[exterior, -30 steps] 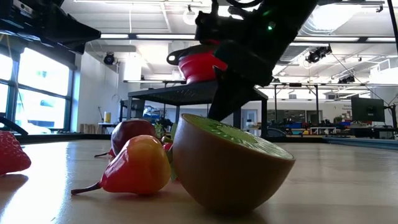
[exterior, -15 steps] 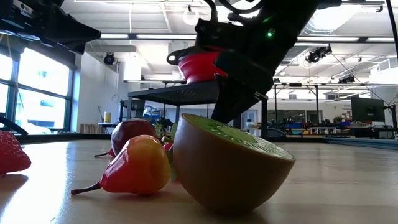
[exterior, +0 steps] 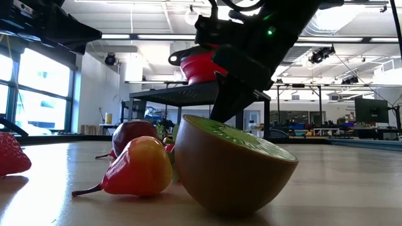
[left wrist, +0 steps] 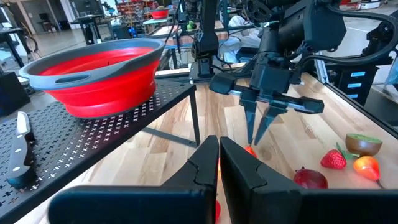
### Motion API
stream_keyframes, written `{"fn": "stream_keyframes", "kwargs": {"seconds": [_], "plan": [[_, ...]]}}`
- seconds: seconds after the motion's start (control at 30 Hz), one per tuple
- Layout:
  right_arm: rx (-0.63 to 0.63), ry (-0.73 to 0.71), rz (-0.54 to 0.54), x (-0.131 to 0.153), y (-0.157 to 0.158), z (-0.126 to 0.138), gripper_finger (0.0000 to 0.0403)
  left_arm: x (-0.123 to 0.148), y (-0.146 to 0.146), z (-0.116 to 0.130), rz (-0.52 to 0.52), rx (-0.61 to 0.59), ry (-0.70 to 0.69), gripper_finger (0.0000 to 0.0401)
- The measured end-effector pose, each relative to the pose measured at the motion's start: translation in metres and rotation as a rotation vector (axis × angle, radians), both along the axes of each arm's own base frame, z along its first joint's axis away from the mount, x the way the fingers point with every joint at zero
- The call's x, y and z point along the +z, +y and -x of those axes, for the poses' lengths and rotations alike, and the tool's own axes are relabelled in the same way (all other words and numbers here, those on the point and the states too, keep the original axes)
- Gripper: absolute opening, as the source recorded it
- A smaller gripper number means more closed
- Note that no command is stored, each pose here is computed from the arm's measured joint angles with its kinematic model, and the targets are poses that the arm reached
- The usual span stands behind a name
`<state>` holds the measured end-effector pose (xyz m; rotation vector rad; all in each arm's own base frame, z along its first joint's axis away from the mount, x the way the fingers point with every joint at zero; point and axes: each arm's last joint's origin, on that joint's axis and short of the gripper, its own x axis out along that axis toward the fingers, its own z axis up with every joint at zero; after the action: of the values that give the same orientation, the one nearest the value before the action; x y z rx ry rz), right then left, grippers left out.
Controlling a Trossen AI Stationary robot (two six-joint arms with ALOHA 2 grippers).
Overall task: Pick & Place Fruit
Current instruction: Put the pear into the strainer bowl on the shelf
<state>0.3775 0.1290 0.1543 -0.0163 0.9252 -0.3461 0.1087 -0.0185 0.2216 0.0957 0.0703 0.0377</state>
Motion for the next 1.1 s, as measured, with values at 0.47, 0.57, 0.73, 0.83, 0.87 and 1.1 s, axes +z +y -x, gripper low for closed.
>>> {"fn": "stream_keyframes", "kwargs": {"seconds": [0.47, 0.57, 0.73, 0.83, 0.87, 1.1], "plan": [[-0.015, -0.048, -0.035, 0.018, 0.000, 0.003, 0.0004, 0.000, 0.000, 0.000, 0.000, 0.000, 0.000, 0.0012], [-0.013, -0.084, -0.045, 0.037, -0.002, 0.007, 0.0004, 0.000, 0.000, 0.000, 0.000, 0.000, 0.000, 0.0012], [-0.013, -0.184, -0.086, 0.073, -0.006, 0.016, 0.0003, 0.000, 0.000, 0.000, 0.000, 0.000, 0.000, 0.0012], [-0.014, -0.244, -0.108, 0.096, -0.009, 0.024, 0.0003, 0.000, 0.000, 0.000, 0.000, 0.000, 0.000, 0.0012], [-0.013, -0.268, -0.116, 0.102, -0.010, 0.026, 0.0003, 0.000, 0.000, 0.000, 0.000, 0.000, 0.000, 0.0012], [-0.010, -0.408, -0.145, 0.144, -0.020, 0.041, 0.0003, 0.000, 0.000, 0.000, 0.000, -0.003, 0.002, 0.0012]]}}
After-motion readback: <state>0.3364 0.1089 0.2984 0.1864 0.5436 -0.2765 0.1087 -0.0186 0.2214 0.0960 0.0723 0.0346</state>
